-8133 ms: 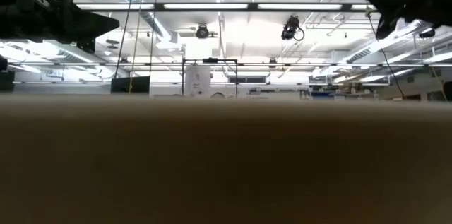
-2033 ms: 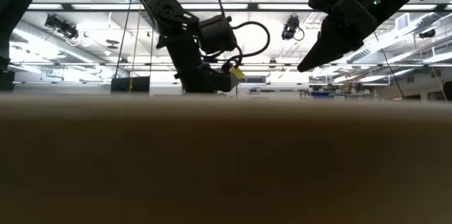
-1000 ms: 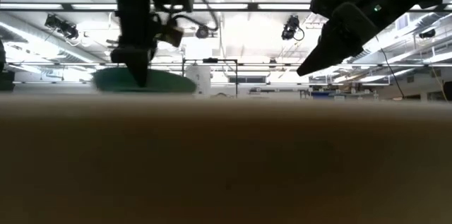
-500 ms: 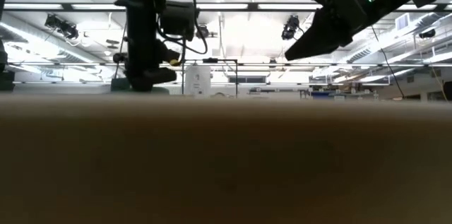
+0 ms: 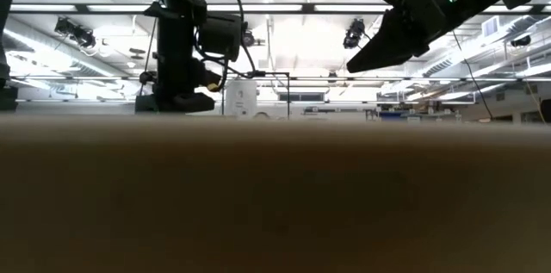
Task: Stack plastic plates
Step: Stack the blue plate on top of the light blue plate
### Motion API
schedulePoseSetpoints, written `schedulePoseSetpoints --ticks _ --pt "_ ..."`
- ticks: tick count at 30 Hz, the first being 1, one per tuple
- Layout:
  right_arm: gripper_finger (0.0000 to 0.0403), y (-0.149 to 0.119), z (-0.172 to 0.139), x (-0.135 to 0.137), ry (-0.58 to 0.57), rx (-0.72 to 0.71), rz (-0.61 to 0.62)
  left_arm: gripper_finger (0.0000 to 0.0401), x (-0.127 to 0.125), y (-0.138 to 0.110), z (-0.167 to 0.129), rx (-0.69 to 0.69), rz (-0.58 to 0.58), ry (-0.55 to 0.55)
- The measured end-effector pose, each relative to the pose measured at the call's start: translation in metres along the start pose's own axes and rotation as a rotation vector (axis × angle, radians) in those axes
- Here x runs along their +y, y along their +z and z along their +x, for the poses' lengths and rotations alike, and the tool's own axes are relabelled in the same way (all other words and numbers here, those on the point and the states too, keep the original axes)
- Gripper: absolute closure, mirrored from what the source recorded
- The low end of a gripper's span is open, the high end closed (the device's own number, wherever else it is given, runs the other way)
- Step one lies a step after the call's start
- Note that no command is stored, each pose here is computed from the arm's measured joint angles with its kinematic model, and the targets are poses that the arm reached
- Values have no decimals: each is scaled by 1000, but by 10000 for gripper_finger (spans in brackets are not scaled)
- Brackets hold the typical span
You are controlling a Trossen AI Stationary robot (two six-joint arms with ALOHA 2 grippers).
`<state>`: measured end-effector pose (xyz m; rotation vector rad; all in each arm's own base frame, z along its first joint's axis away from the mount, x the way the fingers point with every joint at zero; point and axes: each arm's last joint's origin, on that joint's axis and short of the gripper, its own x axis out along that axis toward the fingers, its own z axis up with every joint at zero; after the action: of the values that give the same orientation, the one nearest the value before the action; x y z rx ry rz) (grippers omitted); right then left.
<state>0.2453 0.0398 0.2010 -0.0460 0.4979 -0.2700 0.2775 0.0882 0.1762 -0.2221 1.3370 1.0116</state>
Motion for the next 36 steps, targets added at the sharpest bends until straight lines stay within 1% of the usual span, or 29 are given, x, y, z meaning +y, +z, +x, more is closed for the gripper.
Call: schedulePoseSetpoints --ticks 3,8,13,18,22,30,36 --pt "247 0 0 1 30 4 2 369 1 3 1 -17 1 -7" --pt "247 0 0 1 35 4 3 380 5 6 4 -16 -18 -5" --pt "247 0 0 1 36 4 3 371 9 9 8 7 -36 -23" --pt "247 0 0 1 36 6 2 372 2 12 18 4 -26 -35" --pt "247 -1 0 1 35 12 0 374 0 11 24 37 -15 -41" --pt "247 -1 0 1 46 15 -1 357 -4 10 24 54 -11 -71" --pt "247 -1 0 2 56 14 -1 354 -6 7 25 89 -23 -92"
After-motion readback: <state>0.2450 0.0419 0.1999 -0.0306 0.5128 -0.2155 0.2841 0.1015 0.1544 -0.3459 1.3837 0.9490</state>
